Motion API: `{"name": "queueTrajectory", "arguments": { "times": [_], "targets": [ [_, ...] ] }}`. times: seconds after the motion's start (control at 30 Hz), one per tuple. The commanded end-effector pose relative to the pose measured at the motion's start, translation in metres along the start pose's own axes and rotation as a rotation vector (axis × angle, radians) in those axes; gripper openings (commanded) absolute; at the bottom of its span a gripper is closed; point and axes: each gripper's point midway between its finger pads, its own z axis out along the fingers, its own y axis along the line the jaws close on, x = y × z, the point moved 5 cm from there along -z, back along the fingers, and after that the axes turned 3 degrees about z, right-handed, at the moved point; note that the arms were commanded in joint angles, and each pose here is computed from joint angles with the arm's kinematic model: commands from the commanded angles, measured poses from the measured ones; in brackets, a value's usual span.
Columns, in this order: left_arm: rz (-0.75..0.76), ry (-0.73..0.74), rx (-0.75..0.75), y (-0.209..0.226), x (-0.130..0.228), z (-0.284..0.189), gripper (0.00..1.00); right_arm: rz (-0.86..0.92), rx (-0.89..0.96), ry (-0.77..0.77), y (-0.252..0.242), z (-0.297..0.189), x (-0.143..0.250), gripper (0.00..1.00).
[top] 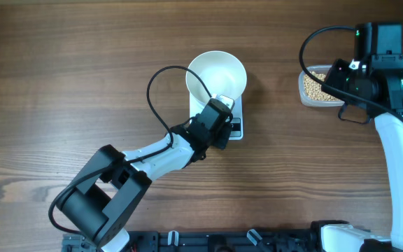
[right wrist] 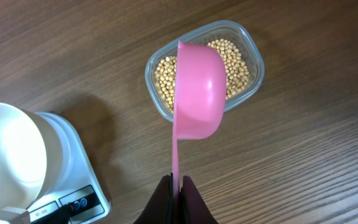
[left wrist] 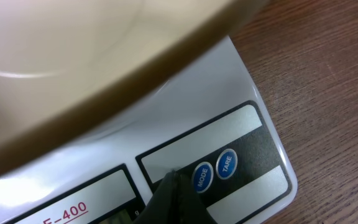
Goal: Scoop item into bowl and weigh 150g on scale
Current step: 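Retract the left gripper from the scale toward the left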
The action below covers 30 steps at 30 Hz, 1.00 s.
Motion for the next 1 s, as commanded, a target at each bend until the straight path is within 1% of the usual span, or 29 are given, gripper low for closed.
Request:
{"name": "queueTrajectory", "arguments": {
  "times": [0.0, 0.2, 0.27, 0.33, 0.43, 0.47, 0.53, 0.57, 0.6, 0.63, 0.67, 0.7, 0.73, 0.77, 0.8, 0.83, 0.9, 0.93, 0.97],
  "targets": [
    [0.020, 0.125, -0.016, 0.005, 0.036, 0.016, 0.04, 0.000, 0.011, -0.011, -0.001, 0.000, -0.004, 0.04],
    [0.022, 0.159, -0.023, 0.006, 0.044, 0.017, 0.04, 0.001, 0.012, -0.009, -0.001, 0.000, -0.003, 0.04],
    [0.022, 0.154, -0.022, 0.006, 0.040, 0.010, 0.04, 0.001, 0.012, -0.009, -0.001, 0.000, -0.003, 0.04],
    [0.020, 0.122, -0.015, 0.004, 0.028, -0.007, 0.04, 0.001, 0.012, -0.010, -0.001, 0.000, -0.003, 0.05],
    [0.000, 0.012, 0.009, 0.000, -0.001, -0.045, 0.04, -0.003, -0.005, 0.000, 0.001, 0.000, -0.002, 0.04],
    [-0.056, -0.067, 0.027, -0.002, -0.019, -0.074, 0.04, -0.003, -0.019, 0.007, 0.002, 0.000, -0.001, 0.04],
    [-0.119, -0.166, 0.072, -0.004, -0.038, -0.109, 0.04, -0.004, -0.033, 0.016, 0.004, 0.000, 0.000, 0.04],
    [-0.164, -0.258, 0.127, -0.005, -0.053, -0.142, 0.04, -0.010, -0.033, 0.019, 0.004, 0.000, 0.000, 0.04],
    [-0.190, -0.319, 0.157, -0.003, -0.061, -0.164, 0.04, -0.034, -0.041, 0.027, 0.005, 0.000, 0.002, 0.04],
    [-0.225, -0.403, 0.178, 0.002, -0.069, -0.193, 0.04, -0.060, -0.056, 0.038, 0.006, 0.000, 0.003, 0.04],
    [-0.244, -0.448, 0.180, 0.007, -0.072, -0.209, 0.04, -0.090, -0.080, 0.053, 0.009, -0.001, 0.006, 0.04],
    [-0.265, -0.522, 0.175, 0.017, -0.075, -0.234, 0.04, -0.129, -0.116, 0.073, 0.013, -0.001, 0.009, 0.04],
    [-0.284, -0.573, 0.157, 0.027, -0.076, -0.252, 0.04, -0.162, -0.147, 0.089, 0.016, -0.002, 0.012, 0.04],
    [-0.344, -0.671, 0.068, 0.056, -0.070, -0.286, 0.04, -0.220, -0.207, 0.120, 0.022, -0.003, 0.017, 0.04],
    [-0.386, -0.710, -0.009, 0.074, -0.064, -0.301, 0.06, -0.249, -0.234, 0.132, 0.024, -0.004, 0.020, 0.04],
    [-0.427, -0.732, -0.087, 0.090, -0.056, -0.312, 0.13, -0.270, -0.251, 0.136, 0.026, -0.005, 0.021, 0.04],
    [-0.518, -0.741, -0.269, 0.122, -0.034, -0.327, 0.22, -0.299, -0.257, 0.128, 0.027, -0.005, 0.020, 0.04],
    [-0.559, -0.726, -0.349, 0.135, -0.022, -0.332, 0.30, -0.332, -0.262, 0.117, 0.028, -0.005, 0.019, 0.04],
    [-0.591, -0.707, -0.412, 0.145, -0.011, -0.335, 0.45, -0.351, -0.265, 0.109, 0.028, -0.005, 0.018, 0.04]
  ]
}}
